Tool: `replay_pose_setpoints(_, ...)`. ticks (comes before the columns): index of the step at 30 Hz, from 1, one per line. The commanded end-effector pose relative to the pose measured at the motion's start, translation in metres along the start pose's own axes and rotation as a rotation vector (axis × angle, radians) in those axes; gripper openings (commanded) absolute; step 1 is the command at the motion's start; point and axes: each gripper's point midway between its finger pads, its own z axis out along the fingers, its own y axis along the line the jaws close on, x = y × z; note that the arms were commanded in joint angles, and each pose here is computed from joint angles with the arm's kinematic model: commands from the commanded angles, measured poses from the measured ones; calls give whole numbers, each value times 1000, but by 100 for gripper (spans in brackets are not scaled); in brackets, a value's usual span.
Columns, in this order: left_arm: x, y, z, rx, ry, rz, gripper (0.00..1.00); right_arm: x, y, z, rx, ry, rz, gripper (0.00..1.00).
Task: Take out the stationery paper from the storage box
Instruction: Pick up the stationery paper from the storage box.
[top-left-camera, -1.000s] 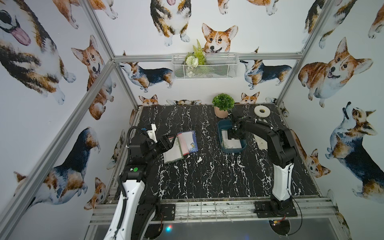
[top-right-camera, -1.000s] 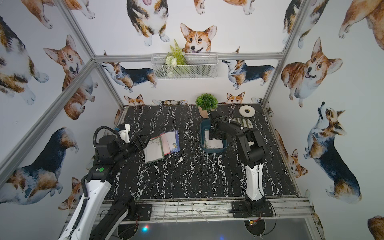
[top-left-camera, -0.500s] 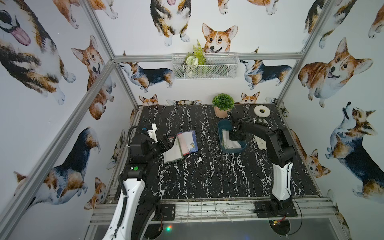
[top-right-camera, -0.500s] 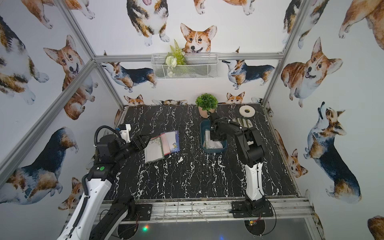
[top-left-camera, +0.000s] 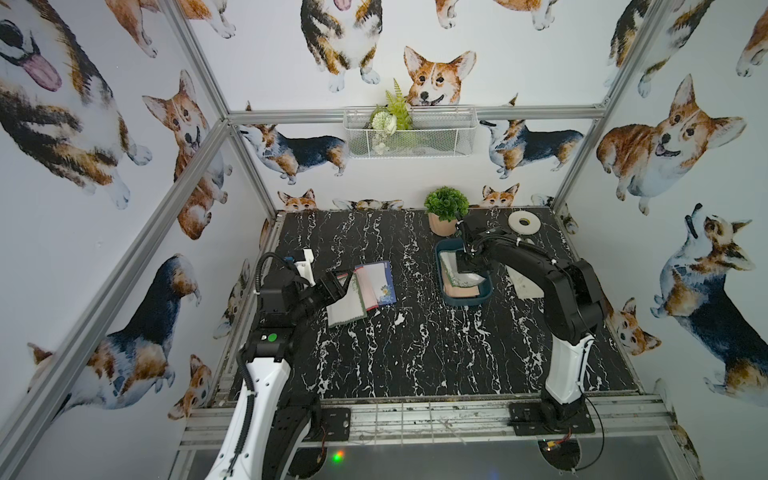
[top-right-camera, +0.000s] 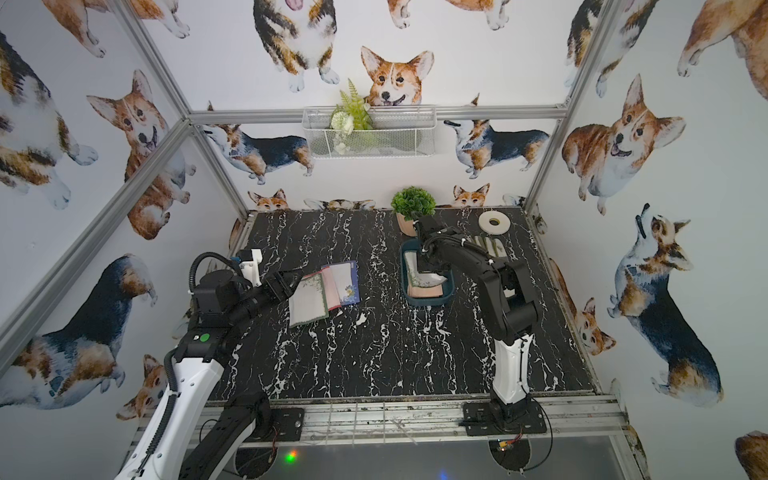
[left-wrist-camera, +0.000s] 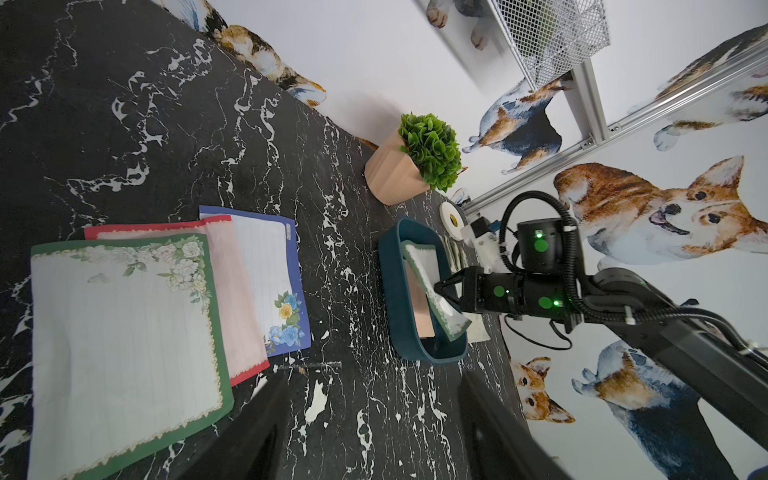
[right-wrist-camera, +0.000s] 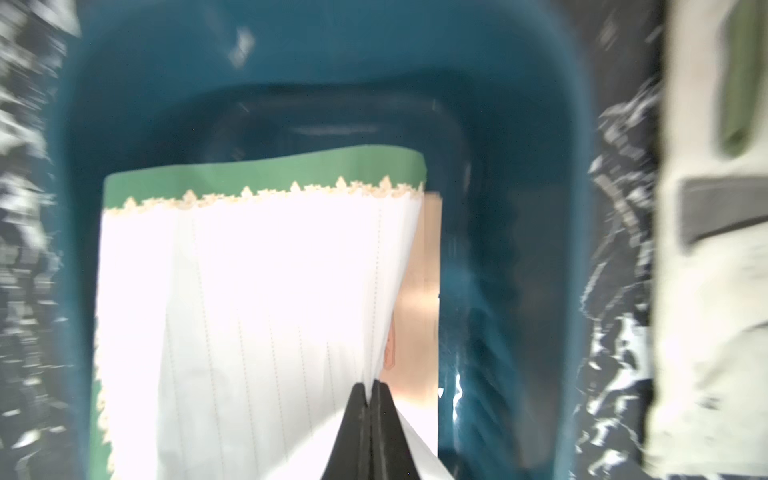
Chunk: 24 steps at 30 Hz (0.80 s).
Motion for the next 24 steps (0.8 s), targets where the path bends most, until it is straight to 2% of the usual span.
replay_pose_setpoints(1, -2, -6, -1, 23, -2, 2, 68, -8, -4, -23, 19, -37, -14, 0)
replay_pose_setpoints(6, -1, -11, 1, 61, 13, -35, 68, -3, -11, -30, 47, -16, -30, 0)
replay_pose_setpoints(8, 2, -18, 6, 120, 35, -81, 68, 2, -9, -36, 53, -18, -36, 0)
replay_pose_setpoints(11, 6, -25, 22, 214, 70, -193, 68, 10, 1, -61, 94, -86, -74, 0)
replay_pose_setpoints(14, 14, -38, 37, 295, 87, -241, 68, 24, 19, -85, 134, -160, -138, 0)
replay_pose_setpoints(24, 65, -92, 79, 325, 205, -152, 68, 59, 62, -133, 21, -233, -143, 0)
